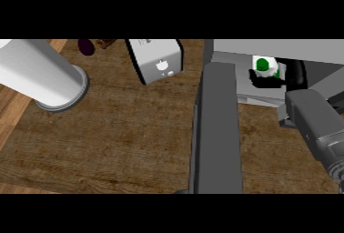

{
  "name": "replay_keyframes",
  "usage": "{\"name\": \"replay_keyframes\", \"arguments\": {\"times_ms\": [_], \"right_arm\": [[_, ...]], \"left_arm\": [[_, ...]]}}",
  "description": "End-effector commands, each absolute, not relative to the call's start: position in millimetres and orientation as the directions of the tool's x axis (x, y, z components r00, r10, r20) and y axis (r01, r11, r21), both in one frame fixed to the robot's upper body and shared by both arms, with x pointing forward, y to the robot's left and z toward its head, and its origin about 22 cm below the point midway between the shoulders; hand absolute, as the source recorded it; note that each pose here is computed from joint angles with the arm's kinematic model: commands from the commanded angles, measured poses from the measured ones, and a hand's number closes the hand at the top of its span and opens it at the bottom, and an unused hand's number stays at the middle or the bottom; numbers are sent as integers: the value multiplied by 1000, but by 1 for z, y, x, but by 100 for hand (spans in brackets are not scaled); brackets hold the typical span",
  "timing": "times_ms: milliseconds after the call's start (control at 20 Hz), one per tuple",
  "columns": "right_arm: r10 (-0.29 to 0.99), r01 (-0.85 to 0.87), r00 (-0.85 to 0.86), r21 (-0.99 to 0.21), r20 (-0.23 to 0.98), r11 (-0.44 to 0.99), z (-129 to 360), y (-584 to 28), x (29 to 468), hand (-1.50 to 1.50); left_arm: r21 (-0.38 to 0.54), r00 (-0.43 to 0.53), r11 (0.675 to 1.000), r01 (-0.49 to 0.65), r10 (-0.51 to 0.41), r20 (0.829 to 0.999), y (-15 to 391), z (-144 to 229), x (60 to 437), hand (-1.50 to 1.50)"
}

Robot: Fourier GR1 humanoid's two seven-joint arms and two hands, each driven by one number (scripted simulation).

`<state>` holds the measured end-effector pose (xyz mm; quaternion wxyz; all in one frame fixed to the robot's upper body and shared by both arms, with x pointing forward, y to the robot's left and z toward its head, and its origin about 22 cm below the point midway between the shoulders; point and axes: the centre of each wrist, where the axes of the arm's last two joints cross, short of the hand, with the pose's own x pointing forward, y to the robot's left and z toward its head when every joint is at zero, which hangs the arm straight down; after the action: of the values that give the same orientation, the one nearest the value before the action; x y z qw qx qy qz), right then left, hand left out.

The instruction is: Pick up the milk, place it into the microwave and close the microwave

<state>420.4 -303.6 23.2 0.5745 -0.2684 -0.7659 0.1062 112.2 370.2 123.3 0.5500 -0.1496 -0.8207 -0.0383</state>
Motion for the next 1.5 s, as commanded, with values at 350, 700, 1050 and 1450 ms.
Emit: {"name": "replay_keyframes", "arguments": {"times_ms": [350, 700, 1050, 1450], "right_arm": [[569, 369, -178, -482, 803, 795, 40, -320, 424, 150], [565, 408, -176, -463, 806, 787, 47, -332, 424, 150], [563, 412, -167, -462, 809, 786, 48, -333, 424, 150], [739, 513, -34, -623, 673, 591, 57, -367, 415, 150]], "left_arm": [[-83, -366, 947, 312, 200, 909, 370, 126, 126, -150], [-81, -366, 944, 320, 202, 908, 370, 126, 128, -150], [-34, -364, 954, 299, 147, 920, 378, 130, 132, -150], [0, -365, 952, 305, 117, 924, 378, 134, 139, -150]]}}
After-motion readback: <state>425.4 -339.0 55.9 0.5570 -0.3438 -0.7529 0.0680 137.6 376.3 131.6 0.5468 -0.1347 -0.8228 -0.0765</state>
